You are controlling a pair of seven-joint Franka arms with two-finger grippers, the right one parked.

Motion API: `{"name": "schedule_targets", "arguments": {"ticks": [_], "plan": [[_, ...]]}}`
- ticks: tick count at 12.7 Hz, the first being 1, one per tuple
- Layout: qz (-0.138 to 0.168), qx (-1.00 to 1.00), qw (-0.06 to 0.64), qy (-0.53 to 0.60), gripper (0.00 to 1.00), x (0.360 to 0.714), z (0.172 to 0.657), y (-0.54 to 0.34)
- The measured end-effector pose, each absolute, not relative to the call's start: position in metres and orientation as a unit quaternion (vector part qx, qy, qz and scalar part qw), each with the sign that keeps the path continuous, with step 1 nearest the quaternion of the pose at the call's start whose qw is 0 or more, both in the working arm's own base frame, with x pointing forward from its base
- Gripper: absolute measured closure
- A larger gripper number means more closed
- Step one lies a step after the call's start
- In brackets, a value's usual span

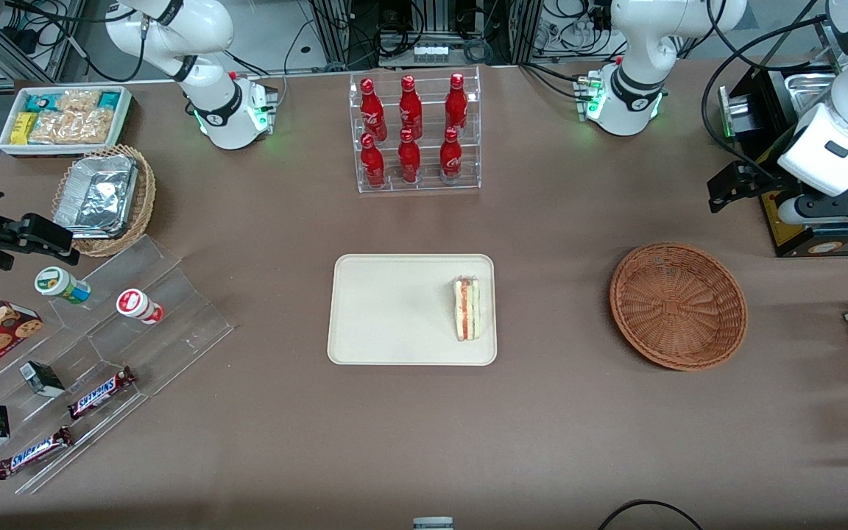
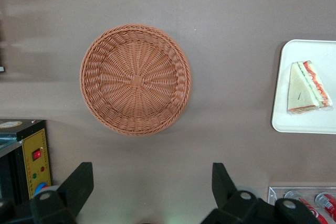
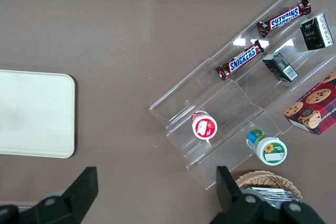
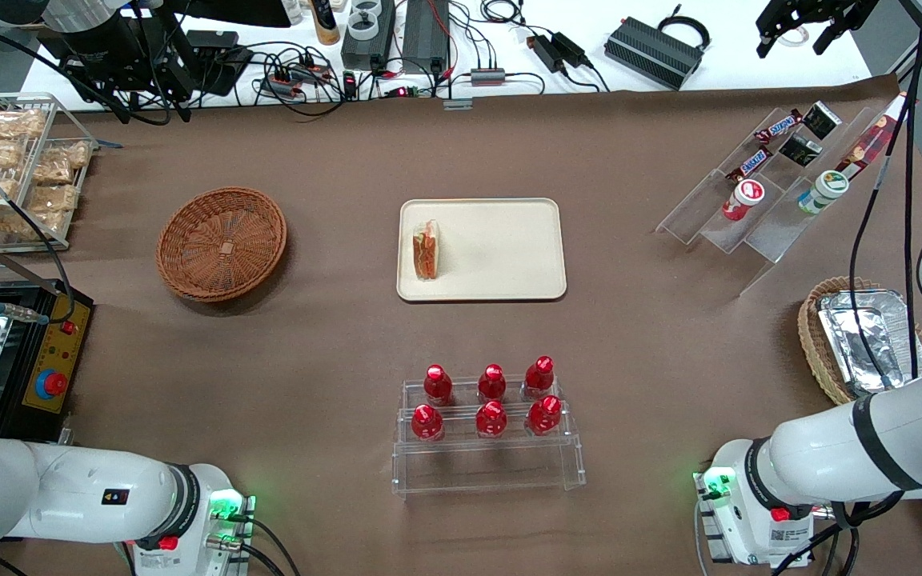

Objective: Place sandwich from basket to tray

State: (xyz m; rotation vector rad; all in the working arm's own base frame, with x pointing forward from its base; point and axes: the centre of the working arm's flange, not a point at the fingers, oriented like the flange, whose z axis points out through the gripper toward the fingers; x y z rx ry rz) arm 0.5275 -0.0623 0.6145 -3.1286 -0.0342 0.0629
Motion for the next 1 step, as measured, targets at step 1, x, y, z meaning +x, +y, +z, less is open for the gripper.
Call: {"name": "schedule_targets", "arguments": {"ticks": [1], "plan": [[0.023, -1.0, 0.006, -0.011, 0.0, 0.5265, 0.6156, -0.0624]]}}
